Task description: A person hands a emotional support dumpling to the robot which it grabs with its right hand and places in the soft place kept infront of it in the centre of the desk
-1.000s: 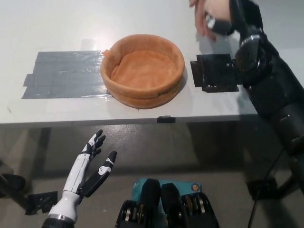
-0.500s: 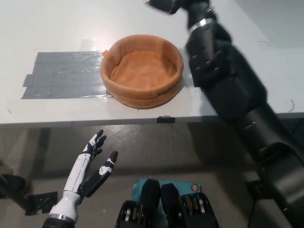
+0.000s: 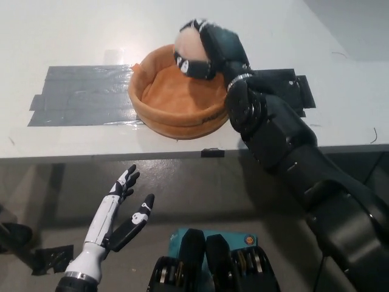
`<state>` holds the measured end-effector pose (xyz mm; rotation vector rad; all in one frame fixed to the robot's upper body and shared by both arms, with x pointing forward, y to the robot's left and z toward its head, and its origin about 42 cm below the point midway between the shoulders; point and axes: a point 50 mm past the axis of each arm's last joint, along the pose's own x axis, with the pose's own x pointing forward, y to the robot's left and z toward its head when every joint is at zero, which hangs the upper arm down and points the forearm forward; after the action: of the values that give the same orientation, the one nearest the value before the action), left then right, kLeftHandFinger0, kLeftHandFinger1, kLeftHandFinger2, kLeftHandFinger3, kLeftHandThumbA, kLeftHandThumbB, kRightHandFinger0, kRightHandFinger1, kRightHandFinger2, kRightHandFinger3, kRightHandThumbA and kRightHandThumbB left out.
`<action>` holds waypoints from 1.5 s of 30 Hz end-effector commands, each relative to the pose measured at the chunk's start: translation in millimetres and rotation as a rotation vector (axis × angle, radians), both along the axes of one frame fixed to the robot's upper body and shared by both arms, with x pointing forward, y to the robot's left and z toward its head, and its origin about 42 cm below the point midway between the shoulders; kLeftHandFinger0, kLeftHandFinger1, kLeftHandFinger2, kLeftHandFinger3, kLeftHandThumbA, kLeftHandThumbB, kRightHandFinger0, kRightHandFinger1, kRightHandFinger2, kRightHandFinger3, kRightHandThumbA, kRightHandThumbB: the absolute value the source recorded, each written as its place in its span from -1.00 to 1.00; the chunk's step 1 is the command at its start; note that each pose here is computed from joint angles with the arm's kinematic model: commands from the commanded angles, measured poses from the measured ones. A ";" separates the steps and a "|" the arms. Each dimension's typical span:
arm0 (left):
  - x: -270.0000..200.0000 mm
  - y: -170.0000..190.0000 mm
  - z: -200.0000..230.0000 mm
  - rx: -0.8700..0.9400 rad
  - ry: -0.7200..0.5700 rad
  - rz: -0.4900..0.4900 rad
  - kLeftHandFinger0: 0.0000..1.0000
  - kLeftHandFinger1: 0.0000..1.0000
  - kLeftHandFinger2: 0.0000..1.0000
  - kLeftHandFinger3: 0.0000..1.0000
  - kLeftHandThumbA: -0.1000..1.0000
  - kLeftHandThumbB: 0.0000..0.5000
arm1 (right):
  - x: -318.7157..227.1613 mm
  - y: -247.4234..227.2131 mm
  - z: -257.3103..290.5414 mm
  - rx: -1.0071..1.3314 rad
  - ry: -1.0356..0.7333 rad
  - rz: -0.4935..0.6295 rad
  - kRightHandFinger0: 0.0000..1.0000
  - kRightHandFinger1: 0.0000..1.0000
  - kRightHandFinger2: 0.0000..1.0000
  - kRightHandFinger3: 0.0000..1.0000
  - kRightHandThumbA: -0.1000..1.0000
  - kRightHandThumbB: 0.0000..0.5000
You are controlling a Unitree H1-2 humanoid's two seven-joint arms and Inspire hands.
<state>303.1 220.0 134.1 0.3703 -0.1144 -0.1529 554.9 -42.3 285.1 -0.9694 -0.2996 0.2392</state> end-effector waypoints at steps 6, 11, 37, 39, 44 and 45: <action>7.1 2.2 19.1 0.038 -0.065 -0.023 1.00 1.00 1.00 1.00 0.29 -1.00 | 7.2 9.0 54.3 -0.063 0.015 0.133 1.00 1.00 1.00 1.00 0.50 0.69; 5.7 1.7 18.6 0.039 -0.064 -0.022 1.00 1.00 1.00 1.00 0.29 -1.00 | 2.3 7.0 62.8 -0.025 -0.036 0.151 1.00 1.00 1.00 1.00 0.81 0.93; 41.3 3.8 46.9 0.030 -0.137 -0.019 1.00 1.00 1.00 1.00 0.50 -1.00 | -152.5 -110.4 153.0 0.399 -0.739 0.209 1.00 1.00 1.00 1.00 1.00 -0.35; 44.9 2.7 49.9 0.024 -0.143 -0.019 1.00 1.00 1.00 1.00 0.51 -1.00 | -168.1 -121.6 134.8 0.419 -0.742 0.204 1.00 1.00 1.00 1.00 0.90 -0.40; 51.2 1.9 51.2 0.027 -0.154 -0.022 1.00 1.00 1.00 1.00 0.51 -1.00 | -196.6 -133.8 79.7 0.444 -0.669 0.170 1.00 1.00 1.00 1.00 0.65 -0.57; 51.9 1.8 52.2 0.030 -0.154 -0.022 1.00 1.00 1.00 1.00 0.51 -1.00 | -199.6 -134.6 64.7 0.449 -0.642 0.162 1.00 1.00 1.00 1.00 0.61 -0.60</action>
<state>335.3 216.0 157.8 0.3908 -0.1724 -0.1622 413.8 -145.6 351.8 -0.6164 -0.8295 0.0651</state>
